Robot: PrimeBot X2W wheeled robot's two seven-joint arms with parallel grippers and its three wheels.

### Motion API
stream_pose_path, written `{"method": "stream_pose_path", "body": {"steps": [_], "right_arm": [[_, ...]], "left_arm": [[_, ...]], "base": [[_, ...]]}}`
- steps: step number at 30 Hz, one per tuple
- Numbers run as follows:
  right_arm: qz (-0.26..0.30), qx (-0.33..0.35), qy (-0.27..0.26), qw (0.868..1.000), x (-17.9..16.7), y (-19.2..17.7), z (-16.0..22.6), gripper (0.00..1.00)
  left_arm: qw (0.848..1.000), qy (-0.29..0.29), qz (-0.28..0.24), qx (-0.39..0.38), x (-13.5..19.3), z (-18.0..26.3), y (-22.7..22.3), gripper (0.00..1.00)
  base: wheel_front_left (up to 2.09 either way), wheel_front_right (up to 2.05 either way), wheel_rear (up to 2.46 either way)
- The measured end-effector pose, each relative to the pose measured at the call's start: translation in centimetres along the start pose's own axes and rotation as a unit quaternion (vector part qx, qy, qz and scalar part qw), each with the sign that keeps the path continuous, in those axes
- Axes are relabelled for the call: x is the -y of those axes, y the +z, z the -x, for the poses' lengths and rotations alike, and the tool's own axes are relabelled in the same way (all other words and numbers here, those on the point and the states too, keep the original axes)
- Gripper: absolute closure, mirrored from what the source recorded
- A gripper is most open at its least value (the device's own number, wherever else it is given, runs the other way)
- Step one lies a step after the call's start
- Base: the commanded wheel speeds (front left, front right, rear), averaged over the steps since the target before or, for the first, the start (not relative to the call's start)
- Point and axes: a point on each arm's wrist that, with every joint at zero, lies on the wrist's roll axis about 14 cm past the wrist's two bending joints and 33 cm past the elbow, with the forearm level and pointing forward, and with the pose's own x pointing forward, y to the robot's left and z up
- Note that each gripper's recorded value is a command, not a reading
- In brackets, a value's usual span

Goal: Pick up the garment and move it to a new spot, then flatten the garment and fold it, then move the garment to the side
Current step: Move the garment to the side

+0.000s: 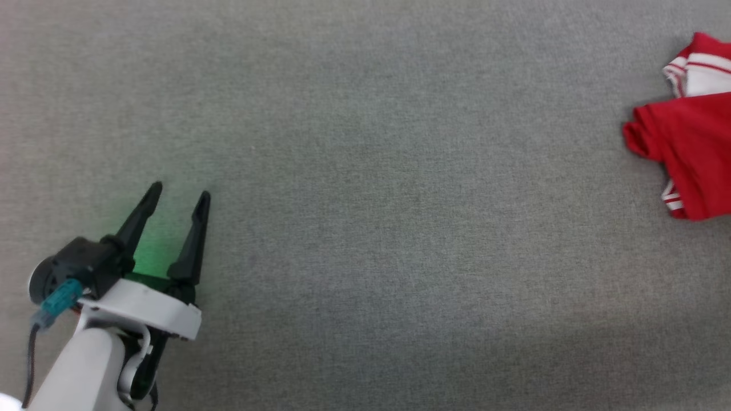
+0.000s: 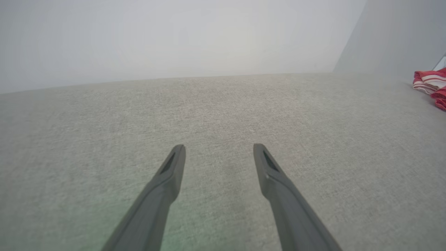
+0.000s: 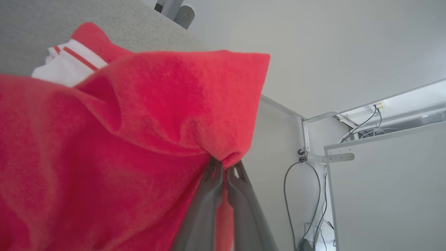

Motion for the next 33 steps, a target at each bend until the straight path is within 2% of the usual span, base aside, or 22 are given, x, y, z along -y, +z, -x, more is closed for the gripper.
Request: {"method": "stream_pose_path", "body": {"steps": [5,13,19,20,22,23,24,33], "right_arm": [[0.023,-0.013,-0.02,0.999,1.1,-0.9,-0.6,1.0],[-0.022,-0.055,-0.007,0.998,-1.8,-4.3,-2.2,1.0],[-0.047,-0.059,-0.008,0.997,-2.9,-4.7,-2.9,1.0],[-0.048,-0.059,-0.01,0.997,-2.8,-4.7,-2.9,0.93],[-0.049,-0.053,-0.016,0.997,-2.5,-4.5,-2.8,0.56],[-0.052,-0.047,-0.02,0.997,-2.2,-4.2,-2.8,0.24],[-0.052,-0.044,-0.024,0.997,-1.9,-4.0,-2.7,0.02],[-0.071,-0.002,-0.032,0.997,-1.1,-1.8,-1.5,0.0]], "left_arm": [[1.0,-0.023,0.002,-0.003,1.0,-1.6,-0.6,0.0],[0.999,-0.038,0.007,-0.014,1.5,-2.7,-1.9,0.0],[0.999,-0.035,0.007,-0.015,1.2,-2.6,-1.8,0.0],[0.999,-0.034,0.007,-0.015,1.2,-2.5,-1.8,0.0],[0.999,-0.032,0.007,-0.013,1.1,-2.4,-1.6,0.0],[0.999,-0.031,0.007,-0.011,1.1,-2.4,-1.4,0.0],[0.999,-0.03,0.007,-0.01,1.1,-2.3,-1.2,0.0],[1.0,-0.014,0.006,0.005,0.7,-0.9,0.7,0.0]], "base": [[0.0,0.0,0.0],[0.0,0.0,0.0],[0.0,0.0,0.0],[0.0,0.0,0.0],[0.0,0.0,0.0],[0.0,0.0,0.0],[0.0,0.0,0.0],[0.0,0.0,0.0]]}}
